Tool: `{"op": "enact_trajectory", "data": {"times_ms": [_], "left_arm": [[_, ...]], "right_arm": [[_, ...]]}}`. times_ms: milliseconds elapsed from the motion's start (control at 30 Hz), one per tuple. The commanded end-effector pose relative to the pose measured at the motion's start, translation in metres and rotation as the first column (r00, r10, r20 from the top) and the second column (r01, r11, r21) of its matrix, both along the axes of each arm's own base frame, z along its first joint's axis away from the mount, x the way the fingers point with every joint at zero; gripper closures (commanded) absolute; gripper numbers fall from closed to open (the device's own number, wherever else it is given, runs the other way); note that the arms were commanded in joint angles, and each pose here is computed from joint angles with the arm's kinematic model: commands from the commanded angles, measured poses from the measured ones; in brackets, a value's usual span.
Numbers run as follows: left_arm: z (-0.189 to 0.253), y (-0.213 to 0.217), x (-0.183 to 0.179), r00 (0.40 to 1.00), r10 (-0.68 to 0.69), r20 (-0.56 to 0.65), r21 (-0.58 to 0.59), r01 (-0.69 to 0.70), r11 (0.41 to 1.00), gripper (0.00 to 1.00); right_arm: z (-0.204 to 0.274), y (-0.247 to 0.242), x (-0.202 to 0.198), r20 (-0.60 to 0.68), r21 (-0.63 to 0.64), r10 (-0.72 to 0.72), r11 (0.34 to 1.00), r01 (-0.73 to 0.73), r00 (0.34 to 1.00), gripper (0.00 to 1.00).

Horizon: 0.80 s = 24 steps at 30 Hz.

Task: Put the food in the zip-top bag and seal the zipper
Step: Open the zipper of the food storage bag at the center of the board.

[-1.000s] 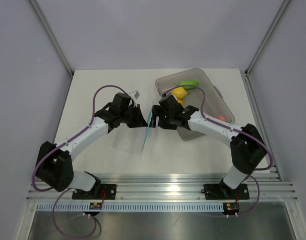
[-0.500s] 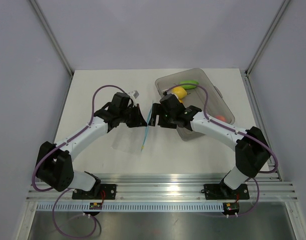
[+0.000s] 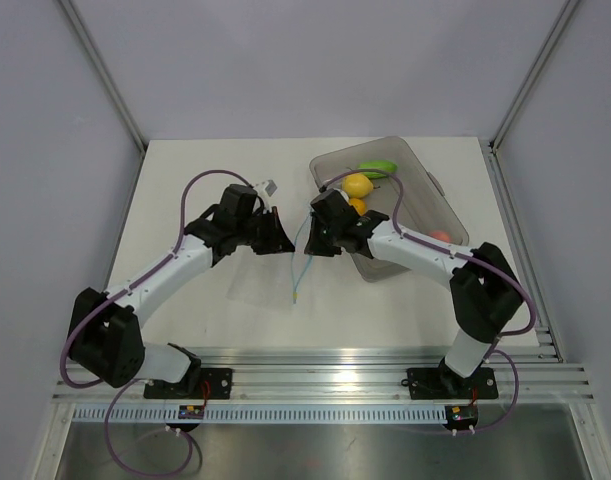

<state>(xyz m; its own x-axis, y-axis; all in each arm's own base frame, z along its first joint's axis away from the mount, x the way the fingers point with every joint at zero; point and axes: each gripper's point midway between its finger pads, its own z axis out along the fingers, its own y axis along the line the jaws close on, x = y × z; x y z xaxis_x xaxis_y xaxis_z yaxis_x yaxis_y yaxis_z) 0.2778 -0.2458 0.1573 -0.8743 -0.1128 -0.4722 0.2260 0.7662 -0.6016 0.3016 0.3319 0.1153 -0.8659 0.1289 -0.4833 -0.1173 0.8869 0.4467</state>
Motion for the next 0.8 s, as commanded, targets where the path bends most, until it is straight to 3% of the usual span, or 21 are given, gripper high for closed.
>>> {"op": "enact_trajectory", "data": {"times_ms": [0, 33, 67, 200, 400, 433, 567, 767], "left_arm": [[0.032, -0.003, 0.004, 0.997, -0.01, 0.076, -0.068, 0.015, 0.998, 1.0], [0.031, -0.001, 0.005, 0.997, -0.006, 0.076, -0.062, 0.01, 0.998, 1.0], [0.029, 0.0, 0.005, 0.997, 0.0, 0.071, -0.055, 0.004, 0.998, 1.0], [0.013, 0.011, 0.009, 0.999, 0.032, 0.038, 0.015, -0.033, 0.999, 1.0], [0.006, 0.009, 0.014, 0.999, 0.044, 0.004, 0.029, -0.044, 0.999, 1.0], [0.005, 0.009, 0.015, 0.999, 0.045, -0.002, 0.031, -0.045, 0.999, 0.92], [0.002, 0.005, 0.016, 0.999, 0.038, -0.02, 0.034, -0.037, 0.999, 0.76], [0.002, 0.0, 0.015, 0.999, 0.029, -0.027, 0.024, -0.028, 0.999, 0.71]], "right_arm": [[0.026, 0.017, 0.015, 0.072, 0.06, -0.017, 0.998, 0.012, 0.997, 0.85], [0.026, 0.016, 0.015, 0.076, 0.059, -0.02, 0.998, 0.016, 0.997, 0.97], [0.032, 0.013, 0.017, 0.092, 0.063, -0.035, 0.998, 0.029, 0.995, 1.0], [0.04, 0.008, 0.016, 0.118, 0.076, -0.045, 0.996, 0.036, 0.992, 1.0], [0.051, 0.014, 0.011, 0.139, 0.076, -0.025, 0.997, 0.015, 0.99, 1.0], [0.051, 0.016, 0.009, 0.14, 0.077, -0.022, 0.997, 0.011, 0.99, 1.0], [0.054, 0.021, 0.007, 0.142, 0.068, -0.011, 0.998, 0.001, 0.99, 1.0], [0.059, 0.026, 0.005, 0.146, 0.073, -0.001, 0.997, -0.01, 0.989, 1.0]]}}
